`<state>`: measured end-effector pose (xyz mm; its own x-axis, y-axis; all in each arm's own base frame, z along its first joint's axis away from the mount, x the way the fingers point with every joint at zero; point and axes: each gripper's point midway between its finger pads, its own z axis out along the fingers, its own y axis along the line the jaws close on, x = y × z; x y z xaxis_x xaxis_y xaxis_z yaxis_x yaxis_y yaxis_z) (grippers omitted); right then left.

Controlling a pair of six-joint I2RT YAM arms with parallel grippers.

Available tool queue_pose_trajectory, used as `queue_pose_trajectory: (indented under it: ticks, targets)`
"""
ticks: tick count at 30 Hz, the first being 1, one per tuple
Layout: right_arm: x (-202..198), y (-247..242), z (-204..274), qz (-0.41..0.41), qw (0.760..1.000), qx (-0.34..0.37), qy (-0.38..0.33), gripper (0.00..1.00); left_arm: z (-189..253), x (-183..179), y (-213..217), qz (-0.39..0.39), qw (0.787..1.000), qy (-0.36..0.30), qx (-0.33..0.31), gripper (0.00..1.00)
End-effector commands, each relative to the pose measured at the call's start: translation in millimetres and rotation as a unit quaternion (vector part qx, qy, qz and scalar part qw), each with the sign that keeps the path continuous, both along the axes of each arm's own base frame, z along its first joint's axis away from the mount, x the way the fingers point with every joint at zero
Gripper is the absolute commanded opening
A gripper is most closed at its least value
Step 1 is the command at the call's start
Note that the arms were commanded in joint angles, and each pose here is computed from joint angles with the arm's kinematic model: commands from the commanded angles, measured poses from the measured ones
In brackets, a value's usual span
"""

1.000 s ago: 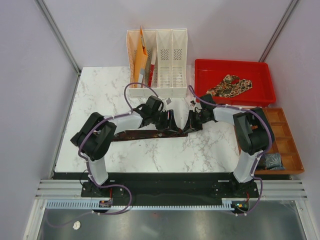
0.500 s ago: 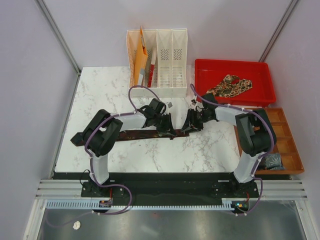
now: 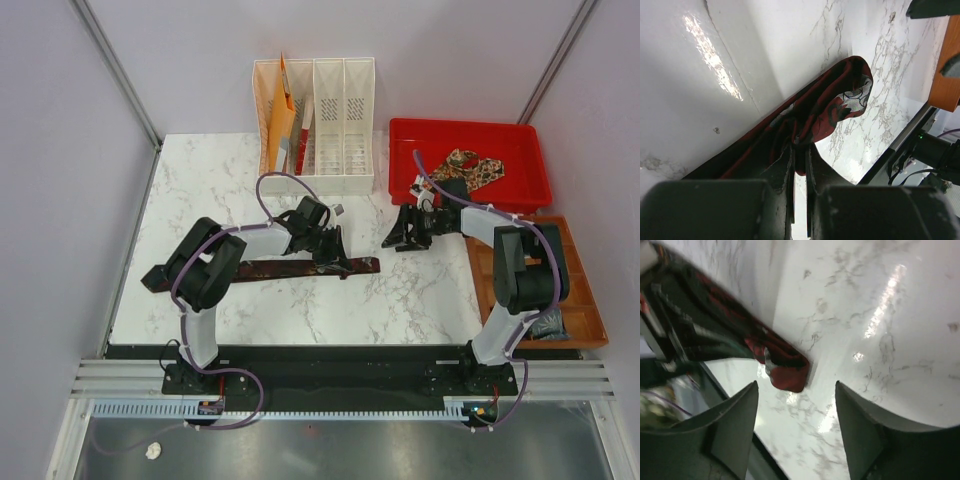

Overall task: Roll the ties
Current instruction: Roll the tie at the center of the board.

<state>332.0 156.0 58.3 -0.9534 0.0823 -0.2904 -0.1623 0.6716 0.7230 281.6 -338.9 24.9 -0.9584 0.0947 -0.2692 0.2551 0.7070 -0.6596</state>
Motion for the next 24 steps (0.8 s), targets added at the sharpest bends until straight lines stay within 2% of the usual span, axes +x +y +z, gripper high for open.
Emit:
queue_pose_trajectory:
  ticks: [1,2,4,6,7,8,10,11,15,18,24]
  targets:
    - [18.9,3.3,45.5,0.212,0.929,-0.023,-0.302,0.73,-33.2,-2.9,15.6,0.007,0.999,0.013,0.051,0.05]
    - [11.5,-0.5,43.7,0.251,0.91,-0.039,-0.327,0.73,-33.1,-2.4,16.0,0.008,0.999,0.014,0.051,0.05]
    - [12.1,-6.1,37.9,0.349,0.834,-0.074,-0.421,0.75,-33.5,-4.3,16.9,0.006,0.999,0.014,0.051,0.05]
    - [-12.9,-8.9,20.9,0.418,0.806,-0.067,-0.414,0.76,-32.8,-4.3,16.8,0.005,0.999,0.013,0.051,0.05]
    - [-14.1,-8.6,16.8,0.458,0.764,-0.069,-0.45,0.76,-33.4,-5.2,17.4,0.005,0.999,0.014,0.051,0.05]
    - [-26.5,-8.0,8.7,0.479,0.759,-0.055,-0.438,0.77,-33.2,-4.6,17.2,0.005,0.999,0.014,0.05,0.05]
    - [-33.4,0.2,2.3,0.514,0.728,-0.047,-0.452,0.77,-34.3,-4.9,17.8,0.005,0.999,0.013,0.05,0.05]
    - [-36.6,4.2,-0.8,0.526,0.723,-0.043,-0.446,0.77,-33.3,-4.5,17.1,0.005,0.999,0.012,0.048,0.05]
    - [-49.7,26.1,-0.1,0.571,0.678,-0.018,-0.462,0.77,-34.5,-5.3,16.7,0.005,0.999,0.015,0.047,0.05]
    - [-59.3,33.5,-7.5,0.601,0.658,-0.016,-0.453,0.74,-34.9,-4.5,16.9,0.005,0.999,0.016,0.048,0.05]
    - [-40.7,39.4,-21.5,0.594,0.671,-0.058,-0.439,0.72,-33.3,-4.2,16.3,0.005,0.999,0.017,0.045,0.04]
